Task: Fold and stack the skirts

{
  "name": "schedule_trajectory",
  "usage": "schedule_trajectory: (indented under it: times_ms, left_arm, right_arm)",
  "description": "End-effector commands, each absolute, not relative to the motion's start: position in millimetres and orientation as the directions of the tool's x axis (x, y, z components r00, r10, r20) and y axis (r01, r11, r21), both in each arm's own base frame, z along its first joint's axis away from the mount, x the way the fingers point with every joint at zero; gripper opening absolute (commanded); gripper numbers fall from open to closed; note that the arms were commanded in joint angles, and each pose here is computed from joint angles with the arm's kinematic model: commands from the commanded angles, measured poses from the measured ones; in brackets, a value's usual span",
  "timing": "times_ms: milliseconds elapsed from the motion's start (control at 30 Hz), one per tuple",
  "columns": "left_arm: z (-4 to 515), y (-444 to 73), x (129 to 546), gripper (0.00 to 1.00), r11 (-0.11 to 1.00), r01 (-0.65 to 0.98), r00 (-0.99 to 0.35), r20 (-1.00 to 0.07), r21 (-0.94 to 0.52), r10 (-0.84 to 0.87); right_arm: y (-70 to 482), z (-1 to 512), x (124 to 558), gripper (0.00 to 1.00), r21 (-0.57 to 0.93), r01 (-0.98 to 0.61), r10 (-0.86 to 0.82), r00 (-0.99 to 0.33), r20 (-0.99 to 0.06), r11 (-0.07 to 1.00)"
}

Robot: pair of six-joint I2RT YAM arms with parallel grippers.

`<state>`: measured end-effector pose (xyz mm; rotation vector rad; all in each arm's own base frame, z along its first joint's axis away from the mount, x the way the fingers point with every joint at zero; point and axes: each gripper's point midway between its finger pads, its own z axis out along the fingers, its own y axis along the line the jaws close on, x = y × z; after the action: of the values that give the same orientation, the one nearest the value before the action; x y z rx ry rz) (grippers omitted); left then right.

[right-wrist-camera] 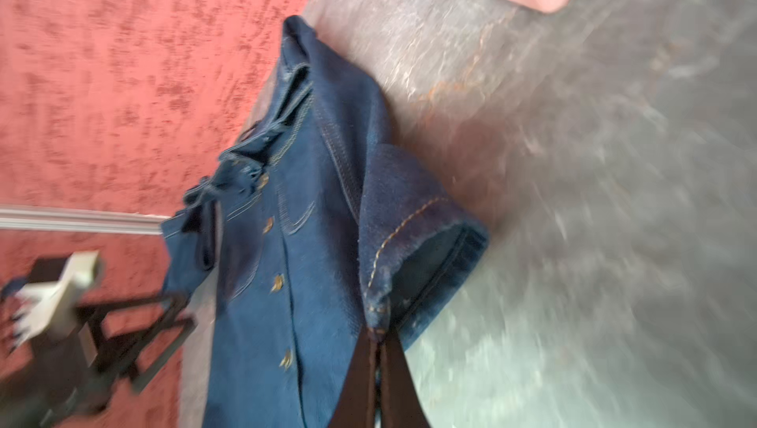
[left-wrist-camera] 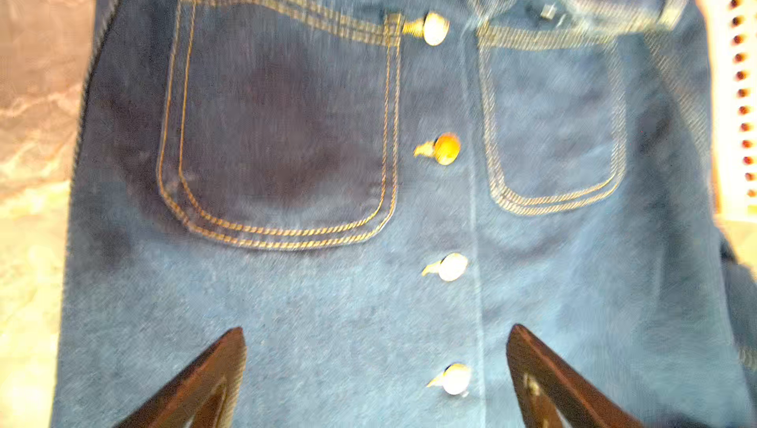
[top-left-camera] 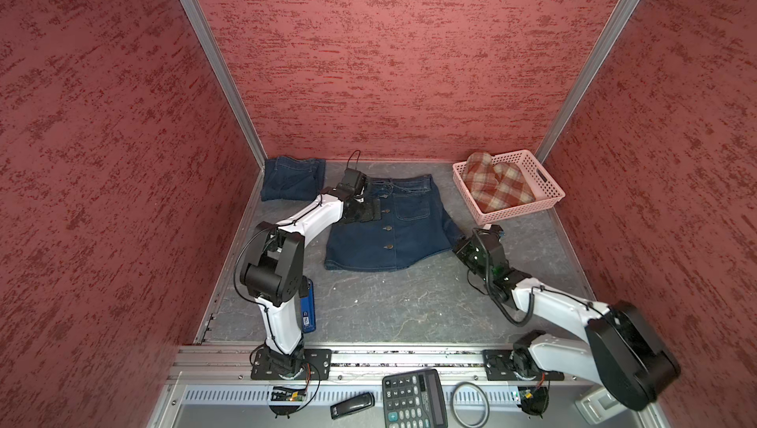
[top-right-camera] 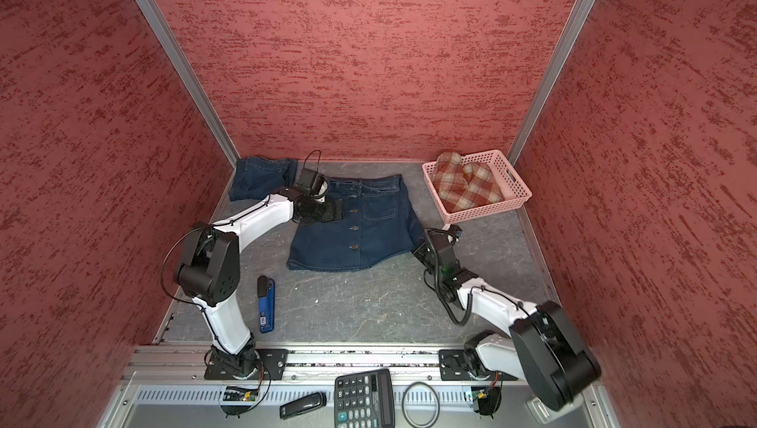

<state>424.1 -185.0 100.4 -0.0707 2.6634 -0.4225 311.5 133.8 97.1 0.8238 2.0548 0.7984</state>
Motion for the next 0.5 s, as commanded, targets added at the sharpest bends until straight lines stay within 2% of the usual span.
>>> schedule_trajectory:
  times_ms: [0, 133, 267, 467]
  left_arm:
    - [115, -220, 439, 1.00, 0.930, 0.127, -0.878, -0.476, -0.343, -0.055]
    - [124, -263, 458, 0.99, 0.907, 0.203, -0.864, -0.503, -0.369, -0.011]
    - [119, -294, 480, 0.99, 0.902, 0.196, -0.859, -0.512, -0.386, -0.032]
    - [93, -331, 503, 1.00, 0.835, 0.110, -0.888, -0.430, -0.539, -0.161]
  right_arm:
    - [112, 67, 292, 0.00, 0.698, 0.423, 0.800, -0.460, -0.385, 0.578]
    - [125, 61, 291, 0.00, 0.705, 0.389, 0.773, -0.518, -0.365, 0.593]
    - [135, 59, 294, 0.00, 0.693, 0.356, 0.735, -0.564, -0.376, 0.627]
    - [137, 69, 298, 0.00, 0.679, 0.324, 0.708, -0.574, -0.412, 0.658]
